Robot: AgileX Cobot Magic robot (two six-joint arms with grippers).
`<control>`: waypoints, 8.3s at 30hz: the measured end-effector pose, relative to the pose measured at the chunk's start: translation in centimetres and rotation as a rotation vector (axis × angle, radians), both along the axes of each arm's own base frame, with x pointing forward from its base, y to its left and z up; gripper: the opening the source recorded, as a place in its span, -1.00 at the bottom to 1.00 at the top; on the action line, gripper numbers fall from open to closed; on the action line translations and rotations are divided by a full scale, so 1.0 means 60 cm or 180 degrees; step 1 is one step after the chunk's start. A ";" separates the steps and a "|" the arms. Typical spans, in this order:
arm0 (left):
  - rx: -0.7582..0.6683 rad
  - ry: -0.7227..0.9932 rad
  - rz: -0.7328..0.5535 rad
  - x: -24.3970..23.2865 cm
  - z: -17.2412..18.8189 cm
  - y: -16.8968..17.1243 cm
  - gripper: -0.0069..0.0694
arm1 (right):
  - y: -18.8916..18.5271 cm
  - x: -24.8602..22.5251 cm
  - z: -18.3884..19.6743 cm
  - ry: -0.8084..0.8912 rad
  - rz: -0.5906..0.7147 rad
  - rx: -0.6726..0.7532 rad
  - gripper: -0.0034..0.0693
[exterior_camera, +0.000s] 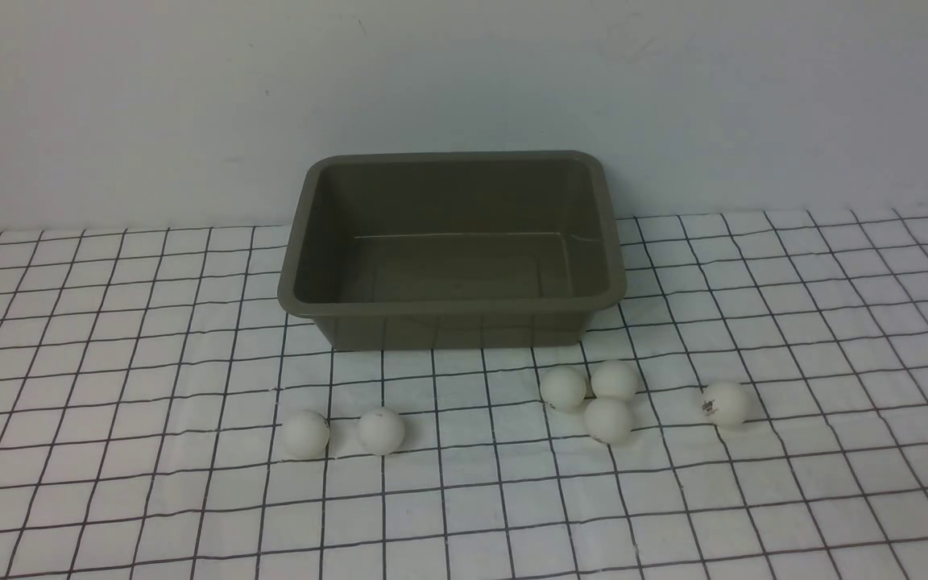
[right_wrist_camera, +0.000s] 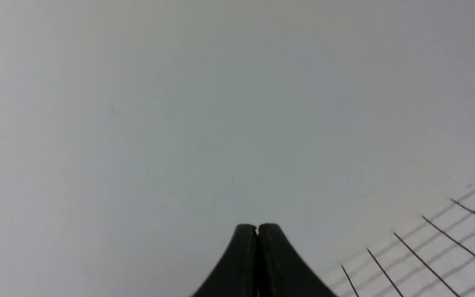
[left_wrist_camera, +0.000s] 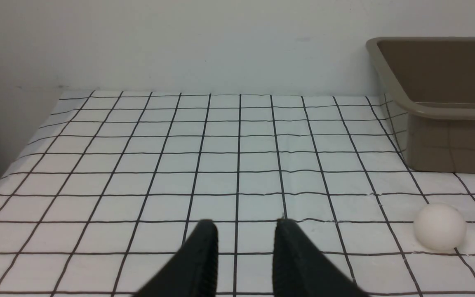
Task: Put the table tennis balls into the box on the white checkered tablecloth.
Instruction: 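Reach for and grasp a ping pong ball on the table, then release the ping pong ball into the bin and lift the gripper away, then reach for and grasp a ping pong ball on the table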
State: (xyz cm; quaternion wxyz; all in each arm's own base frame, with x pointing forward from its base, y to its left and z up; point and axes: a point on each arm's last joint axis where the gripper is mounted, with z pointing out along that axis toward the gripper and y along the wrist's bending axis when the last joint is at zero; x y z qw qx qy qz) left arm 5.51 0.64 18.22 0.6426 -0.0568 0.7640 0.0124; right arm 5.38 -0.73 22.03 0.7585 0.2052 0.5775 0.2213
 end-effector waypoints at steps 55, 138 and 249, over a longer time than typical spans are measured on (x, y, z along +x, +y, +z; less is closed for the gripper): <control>0.0000 0.0000 0.0000 0.000 0.000 0.000 -0.36 | 0.093 0.252 0.177 0.3258 0.2405 -0.2164 -0.95; 0.0002 0.0007 0.0001 0.000 0.000 0.000 -0.36 | 0.187 0.514 -0.103 0.4589 0.1977 -0.2723 0.71; -0.0001 0.0043 0.0006 0.000 -0.002 0.000 -0.36 | 0.301 0.463 -0.045 0.4159 0.2334 -0.2358 0.51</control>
